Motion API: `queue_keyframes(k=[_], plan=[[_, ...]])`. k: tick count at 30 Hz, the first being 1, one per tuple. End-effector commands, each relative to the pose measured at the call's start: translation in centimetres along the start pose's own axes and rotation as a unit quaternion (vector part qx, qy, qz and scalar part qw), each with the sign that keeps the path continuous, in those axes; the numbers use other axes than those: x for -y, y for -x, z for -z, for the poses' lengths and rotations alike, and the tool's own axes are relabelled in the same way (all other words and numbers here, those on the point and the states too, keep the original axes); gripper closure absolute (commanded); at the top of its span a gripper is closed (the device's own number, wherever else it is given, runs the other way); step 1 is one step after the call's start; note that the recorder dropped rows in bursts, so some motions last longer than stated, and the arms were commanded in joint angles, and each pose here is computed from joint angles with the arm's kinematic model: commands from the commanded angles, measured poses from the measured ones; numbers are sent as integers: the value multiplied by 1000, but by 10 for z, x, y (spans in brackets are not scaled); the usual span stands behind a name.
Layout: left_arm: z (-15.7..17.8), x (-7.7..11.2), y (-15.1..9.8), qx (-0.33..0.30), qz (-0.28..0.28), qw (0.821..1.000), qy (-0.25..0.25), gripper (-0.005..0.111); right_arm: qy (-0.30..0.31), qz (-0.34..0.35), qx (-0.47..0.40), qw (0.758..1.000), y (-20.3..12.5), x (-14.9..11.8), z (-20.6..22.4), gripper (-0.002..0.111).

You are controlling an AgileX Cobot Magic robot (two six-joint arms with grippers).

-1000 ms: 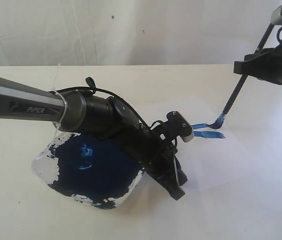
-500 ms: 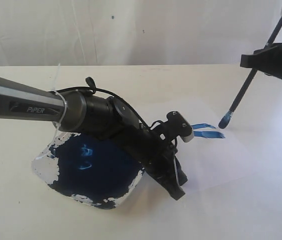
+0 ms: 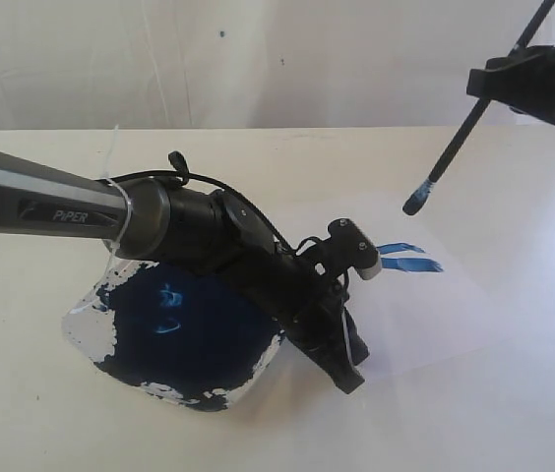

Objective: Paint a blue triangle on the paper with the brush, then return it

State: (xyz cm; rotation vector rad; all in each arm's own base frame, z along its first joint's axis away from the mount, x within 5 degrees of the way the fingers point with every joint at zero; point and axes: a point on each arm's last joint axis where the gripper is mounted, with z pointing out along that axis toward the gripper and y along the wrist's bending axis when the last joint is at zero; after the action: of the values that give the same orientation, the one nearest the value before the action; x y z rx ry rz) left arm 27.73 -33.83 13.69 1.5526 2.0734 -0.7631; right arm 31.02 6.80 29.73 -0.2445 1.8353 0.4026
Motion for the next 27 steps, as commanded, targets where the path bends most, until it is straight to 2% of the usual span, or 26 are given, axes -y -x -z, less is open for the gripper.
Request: queue_keyframes(k=[1,8,27], plan=[[0,2,0,0,5,1000,-9,107,-60,-42,-12,997,8,11,-3,108],[0,2,0,0,5,1000,-9,107,-37,-62,-36,997,-6,14,-27,108],[0,2,0,0,5,1000,-9,107,-42,-60,-70,995,-25,15,-24,108]])
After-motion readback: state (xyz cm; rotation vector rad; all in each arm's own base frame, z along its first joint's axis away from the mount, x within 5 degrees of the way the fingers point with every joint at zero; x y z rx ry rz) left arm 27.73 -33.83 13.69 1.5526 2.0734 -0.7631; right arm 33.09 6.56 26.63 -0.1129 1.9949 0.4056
